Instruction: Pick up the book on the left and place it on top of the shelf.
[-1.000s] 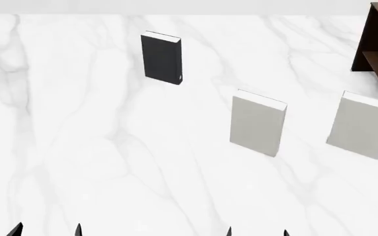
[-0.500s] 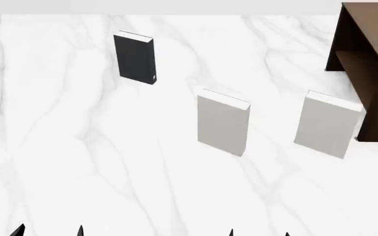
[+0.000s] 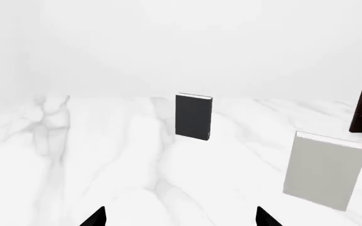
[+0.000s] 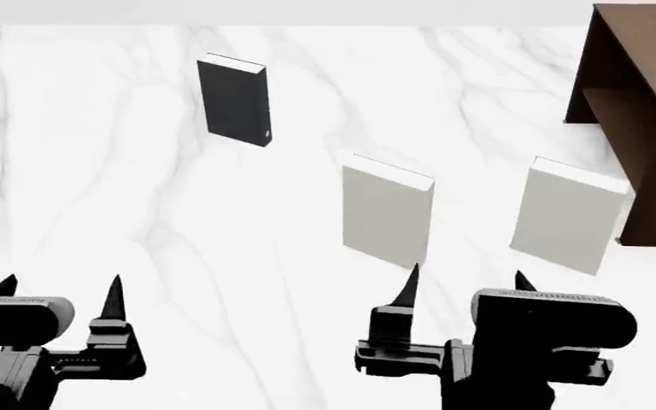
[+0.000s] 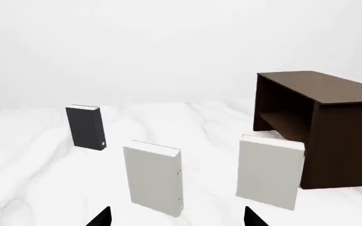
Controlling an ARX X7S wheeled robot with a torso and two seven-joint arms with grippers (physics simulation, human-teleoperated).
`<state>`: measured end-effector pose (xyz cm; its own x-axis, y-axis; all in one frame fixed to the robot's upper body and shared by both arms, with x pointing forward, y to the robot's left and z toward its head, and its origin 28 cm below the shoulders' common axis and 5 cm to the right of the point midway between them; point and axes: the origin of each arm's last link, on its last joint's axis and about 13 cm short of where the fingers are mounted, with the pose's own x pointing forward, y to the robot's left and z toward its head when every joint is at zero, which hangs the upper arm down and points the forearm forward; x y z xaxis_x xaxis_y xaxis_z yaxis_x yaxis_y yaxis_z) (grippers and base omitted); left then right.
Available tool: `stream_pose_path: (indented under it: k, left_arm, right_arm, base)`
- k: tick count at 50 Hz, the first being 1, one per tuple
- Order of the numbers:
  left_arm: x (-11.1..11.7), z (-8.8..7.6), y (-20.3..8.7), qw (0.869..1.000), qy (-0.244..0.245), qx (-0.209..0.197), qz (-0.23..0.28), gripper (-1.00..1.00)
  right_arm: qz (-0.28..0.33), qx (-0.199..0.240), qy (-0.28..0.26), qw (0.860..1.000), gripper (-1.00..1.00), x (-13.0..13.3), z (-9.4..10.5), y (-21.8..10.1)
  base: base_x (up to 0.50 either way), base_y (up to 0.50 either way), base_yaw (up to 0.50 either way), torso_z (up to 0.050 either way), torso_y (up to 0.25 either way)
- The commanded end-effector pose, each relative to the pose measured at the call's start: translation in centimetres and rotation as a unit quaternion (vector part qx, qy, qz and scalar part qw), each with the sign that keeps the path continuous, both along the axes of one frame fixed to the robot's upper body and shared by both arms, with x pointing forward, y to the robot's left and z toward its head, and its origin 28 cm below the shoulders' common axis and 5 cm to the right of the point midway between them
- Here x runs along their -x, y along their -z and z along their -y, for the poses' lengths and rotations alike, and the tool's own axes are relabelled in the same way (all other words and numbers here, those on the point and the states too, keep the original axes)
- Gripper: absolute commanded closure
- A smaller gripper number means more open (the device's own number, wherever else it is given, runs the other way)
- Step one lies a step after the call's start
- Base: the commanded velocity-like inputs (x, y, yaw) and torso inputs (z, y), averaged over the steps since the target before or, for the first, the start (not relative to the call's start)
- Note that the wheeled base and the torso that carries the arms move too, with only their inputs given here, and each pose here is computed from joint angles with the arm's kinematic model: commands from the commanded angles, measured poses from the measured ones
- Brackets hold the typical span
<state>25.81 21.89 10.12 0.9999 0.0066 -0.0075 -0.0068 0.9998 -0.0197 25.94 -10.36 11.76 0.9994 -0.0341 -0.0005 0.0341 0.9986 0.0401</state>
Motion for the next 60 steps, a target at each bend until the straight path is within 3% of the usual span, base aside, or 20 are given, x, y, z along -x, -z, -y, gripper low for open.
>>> stream_pose_path:
  k: [1,7,14,15,26,60]
  left_arm:
    - [-2.1,-1.1,-9.6,0.999,0.021,-0.019,0.044,-1.0]
    - [-2.9,-1.6,-13.2,0.997,0.026,-0.029,0.06,-1.0]
    - [-3.4,-1.8,-14.8,0.997,0.022,-0.042,0.068,-1.0]
    - [-3.5,-1.8,-14.8,0.996,0.018,-0.058,0.069,-1.0]
    - [-3.8,-2.1,-14.8,0.997,0.02,-0.041,0.066,-1.0]
    - [-3.7,-2.3,-14.6,0.997,0.009,-0.048,0.064,-1.0]
  right_arm:
    - [0.028,0.004,-0.015,0.999,-1.0,-2.8,0.4,-10.8]
    - [0.053,0.013,-0.007,0.998,-1.0,-3.8,0.6,-13.9]
    - [0.044,0.009,-0.005,0.999,-1.0,-4.2,0.6,-15.8]
    - [0.042,0.008,-0.005,0.999,-1.0,-4.3,0.6,-15.9]
    - [0.028,-0.003,-0.016,0.999,-1.0,-4.5,0.6,-15.8]
    - [0.013,0.006,-0.025,1.0,-1.0,-4.7,0.3,-14.9]
  base:
    - [0.0,0.0,0.0,0.0,0.0]
    - [0.0,0.0,0.0,0.0,0.0]
    - [0.0,0.0,0.0,0.0,0.0]
    - [0.0,0.0,0.0,0.0,0.0]
    - [0.36,0.0,0.0,0.0,0.0]
    - [0.5,0.0,0.0,0.0,0.001]
